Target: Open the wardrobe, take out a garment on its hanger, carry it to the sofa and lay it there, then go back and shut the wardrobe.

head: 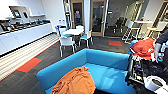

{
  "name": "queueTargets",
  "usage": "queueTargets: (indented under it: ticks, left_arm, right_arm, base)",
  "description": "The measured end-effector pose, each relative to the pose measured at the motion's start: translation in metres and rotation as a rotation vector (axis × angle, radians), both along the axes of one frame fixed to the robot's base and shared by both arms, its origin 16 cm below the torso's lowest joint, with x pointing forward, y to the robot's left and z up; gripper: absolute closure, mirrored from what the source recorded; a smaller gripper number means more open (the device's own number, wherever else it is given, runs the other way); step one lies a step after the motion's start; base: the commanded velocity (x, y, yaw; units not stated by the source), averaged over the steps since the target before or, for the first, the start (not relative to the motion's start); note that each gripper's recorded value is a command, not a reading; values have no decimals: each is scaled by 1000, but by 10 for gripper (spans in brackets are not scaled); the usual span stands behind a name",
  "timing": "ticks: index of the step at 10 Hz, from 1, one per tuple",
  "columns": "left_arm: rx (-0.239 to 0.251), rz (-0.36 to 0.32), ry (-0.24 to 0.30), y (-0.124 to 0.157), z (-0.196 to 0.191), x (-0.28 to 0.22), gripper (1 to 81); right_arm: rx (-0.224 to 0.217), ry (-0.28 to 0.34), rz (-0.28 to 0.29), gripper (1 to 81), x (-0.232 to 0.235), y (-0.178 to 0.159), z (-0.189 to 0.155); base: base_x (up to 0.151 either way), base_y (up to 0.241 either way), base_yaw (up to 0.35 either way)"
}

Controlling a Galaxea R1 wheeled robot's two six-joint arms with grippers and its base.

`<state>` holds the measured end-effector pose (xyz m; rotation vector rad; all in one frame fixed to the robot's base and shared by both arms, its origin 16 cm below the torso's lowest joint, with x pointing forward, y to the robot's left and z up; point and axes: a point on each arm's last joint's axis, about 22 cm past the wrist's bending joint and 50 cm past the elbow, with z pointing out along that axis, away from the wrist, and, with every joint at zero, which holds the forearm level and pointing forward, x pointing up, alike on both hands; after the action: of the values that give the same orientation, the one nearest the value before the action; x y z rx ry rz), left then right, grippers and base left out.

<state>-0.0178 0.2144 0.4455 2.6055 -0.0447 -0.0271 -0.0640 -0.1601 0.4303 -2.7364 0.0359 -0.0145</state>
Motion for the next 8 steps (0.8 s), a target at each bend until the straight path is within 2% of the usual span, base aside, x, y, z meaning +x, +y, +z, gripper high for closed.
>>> queueTargets:
  ticks: [8]
  left_arm:
    - [5,-2,2,1,0,-2,10]
  right_arm:
    - [0,4,3,10,-4,3,1]
  base:
    - [0,0,0]
